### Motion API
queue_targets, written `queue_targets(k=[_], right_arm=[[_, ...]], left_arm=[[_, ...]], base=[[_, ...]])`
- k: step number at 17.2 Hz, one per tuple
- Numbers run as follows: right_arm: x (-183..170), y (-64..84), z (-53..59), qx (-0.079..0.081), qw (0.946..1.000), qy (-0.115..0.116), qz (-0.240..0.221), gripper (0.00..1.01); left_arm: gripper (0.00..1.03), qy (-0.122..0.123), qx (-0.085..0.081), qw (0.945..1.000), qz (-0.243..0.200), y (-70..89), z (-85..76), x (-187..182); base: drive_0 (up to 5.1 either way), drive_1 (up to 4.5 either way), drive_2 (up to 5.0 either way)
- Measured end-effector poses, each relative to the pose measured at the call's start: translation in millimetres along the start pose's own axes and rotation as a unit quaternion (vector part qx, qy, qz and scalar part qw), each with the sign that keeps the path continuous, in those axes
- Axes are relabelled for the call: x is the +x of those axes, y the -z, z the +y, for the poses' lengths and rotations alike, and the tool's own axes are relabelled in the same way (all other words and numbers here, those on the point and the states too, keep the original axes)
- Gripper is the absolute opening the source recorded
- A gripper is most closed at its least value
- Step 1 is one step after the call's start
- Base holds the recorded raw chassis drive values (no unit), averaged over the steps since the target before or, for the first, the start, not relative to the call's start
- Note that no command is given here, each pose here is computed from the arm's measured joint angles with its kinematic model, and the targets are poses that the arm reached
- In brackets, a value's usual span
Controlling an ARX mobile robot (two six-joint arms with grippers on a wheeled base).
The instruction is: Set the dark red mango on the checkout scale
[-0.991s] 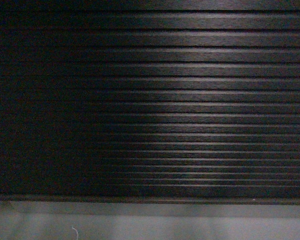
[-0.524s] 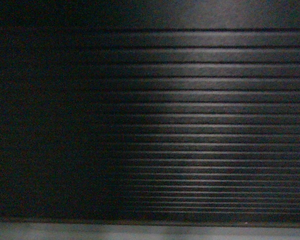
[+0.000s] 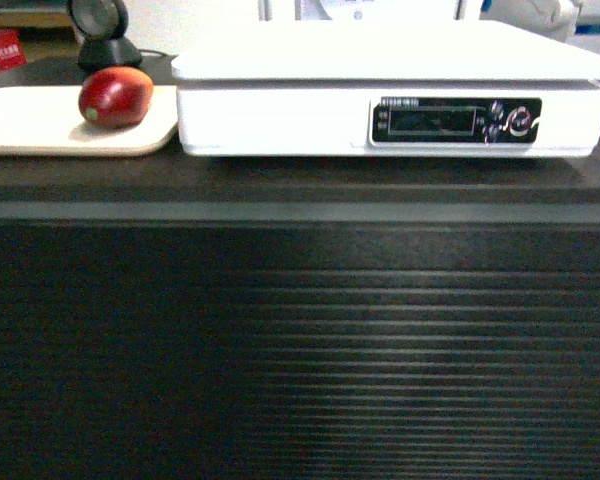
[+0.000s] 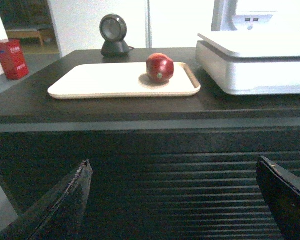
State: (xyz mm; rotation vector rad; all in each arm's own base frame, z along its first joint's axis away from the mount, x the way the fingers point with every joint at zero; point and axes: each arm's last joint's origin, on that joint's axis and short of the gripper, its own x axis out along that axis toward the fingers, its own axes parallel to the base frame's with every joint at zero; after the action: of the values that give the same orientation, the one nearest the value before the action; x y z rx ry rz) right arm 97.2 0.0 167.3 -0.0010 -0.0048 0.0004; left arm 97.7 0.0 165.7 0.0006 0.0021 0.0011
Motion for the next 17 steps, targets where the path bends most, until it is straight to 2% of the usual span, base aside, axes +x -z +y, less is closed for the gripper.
queue_targets(k=[17], right_arm=[[0.0, 0.0, 0.0, 0.0, 1.0, 0.0, 0.0, 0.98]], left_arm=[[0.98, 0.0, 0.0, 1.0, 0.0, 0.1, 0.0, 0.0]], base=[[0.0, 0.0, 0.0]])
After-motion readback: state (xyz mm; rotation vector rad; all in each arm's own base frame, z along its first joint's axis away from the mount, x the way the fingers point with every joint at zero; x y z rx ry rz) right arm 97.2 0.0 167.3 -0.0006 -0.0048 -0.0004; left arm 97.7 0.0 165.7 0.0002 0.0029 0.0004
